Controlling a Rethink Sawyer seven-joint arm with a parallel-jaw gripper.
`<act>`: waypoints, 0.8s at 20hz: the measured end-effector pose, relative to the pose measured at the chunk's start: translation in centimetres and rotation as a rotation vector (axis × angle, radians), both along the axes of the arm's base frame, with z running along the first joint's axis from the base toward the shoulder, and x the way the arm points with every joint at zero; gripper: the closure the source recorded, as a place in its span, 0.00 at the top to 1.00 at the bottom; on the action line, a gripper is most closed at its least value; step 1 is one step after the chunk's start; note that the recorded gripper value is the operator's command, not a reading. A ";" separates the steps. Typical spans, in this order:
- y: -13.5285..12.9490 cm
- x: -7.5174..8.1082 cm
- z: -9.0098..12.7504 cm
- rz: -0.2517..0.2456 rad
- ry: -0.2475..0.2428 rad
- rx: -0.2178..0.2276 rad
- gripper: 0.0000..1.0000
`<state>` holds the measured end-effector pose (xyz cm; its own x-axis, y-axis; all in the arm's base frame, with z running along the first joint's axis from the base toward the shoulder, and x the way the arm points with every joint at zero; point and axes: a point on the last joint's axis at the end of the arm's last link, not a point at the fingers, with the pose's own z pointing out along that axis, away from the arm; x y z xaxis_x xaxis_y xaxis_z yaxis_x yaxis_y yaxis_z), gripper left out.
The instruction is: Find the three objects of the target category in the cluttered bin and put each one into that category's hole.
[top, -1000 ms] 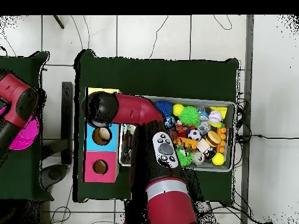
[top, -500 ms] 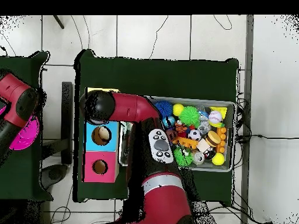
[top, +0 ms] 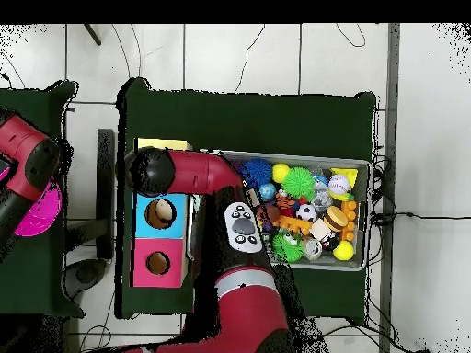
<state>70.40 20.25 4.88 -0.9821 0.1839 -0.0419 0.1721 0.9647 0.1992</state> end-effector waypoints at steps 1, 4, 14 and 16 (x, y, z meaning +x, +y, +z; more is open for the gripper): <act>0.0 -0.1 0.0 0.002 0.000 -0.004 0.00; -0.1 -0.5 -0.1 0.011 0.005 -0.028 0.00; -1.3 -1.3 0.9 0.017 0.040 -0.078 0.00; -1.4 -1.3 1.3 0.018 0.034 -0.086 0.00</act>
